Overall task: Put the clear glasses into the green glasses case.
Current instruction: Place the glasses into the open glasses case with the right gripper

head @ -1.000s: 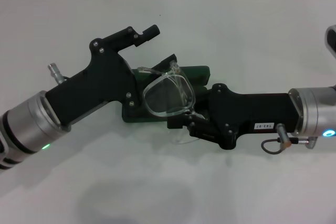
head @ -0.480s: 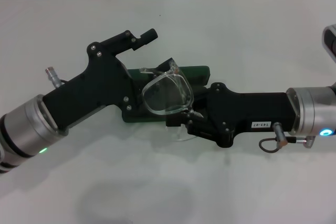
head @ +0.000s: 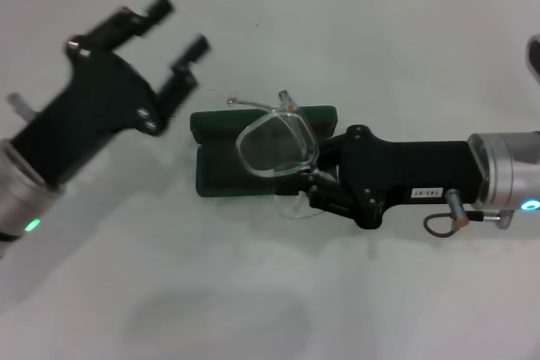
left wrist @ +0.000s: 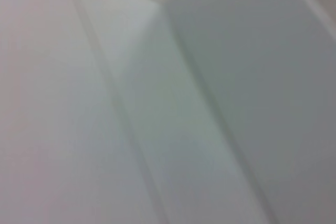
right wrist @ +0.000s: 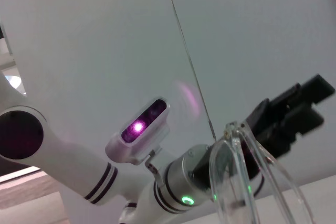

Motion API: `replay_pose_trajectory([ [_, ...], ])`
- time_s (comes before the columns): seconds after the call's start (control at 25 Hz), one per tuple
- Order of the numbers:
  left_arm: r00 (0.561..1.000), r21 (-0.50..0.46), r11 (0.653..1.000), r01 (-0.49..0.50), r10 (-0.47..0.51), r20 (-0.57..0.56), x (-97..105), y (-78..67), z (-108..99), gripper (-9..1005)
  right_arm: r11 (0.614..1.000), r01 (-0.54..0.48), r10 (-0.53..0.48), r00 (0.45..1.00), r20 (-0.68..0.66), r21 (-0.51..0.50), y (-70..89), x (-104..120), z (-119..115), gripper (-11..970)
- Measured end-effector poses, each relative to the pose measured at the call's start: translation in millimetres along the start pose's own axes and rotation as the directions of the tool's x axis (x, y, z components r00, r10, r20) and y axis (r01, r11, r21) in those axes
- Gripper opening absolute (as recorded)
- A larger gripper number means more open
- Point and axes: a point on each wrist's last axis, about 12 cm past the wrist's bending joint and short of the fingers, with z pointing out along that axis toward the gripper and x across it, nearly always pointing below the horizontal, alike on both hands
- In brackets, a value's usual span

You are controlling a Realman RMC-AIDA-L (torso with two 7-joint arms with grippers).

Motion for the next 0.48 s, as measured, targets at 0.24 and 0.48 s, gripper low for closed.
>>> replay_pose_trajectory([
  [0.24, 0.996, -0.180, 0.980, 0.083, -0.086, -0.005, -1.5, 6.5, -23.3, 461, 0.998, 0.056, -0.056, 0.998, -0.007, 0.027, -7.2, -7.8, -4.7, 121],
  [0.48, 0.947, -0.299, 0.909, 0.289, -0.318, -0.052, 8.2, 14.1, -42.4, 458, 0.981, 0.187, -0.179, 0.976, -0.128, 0.054, -17.8, -14.0, 6.7, 121],
])
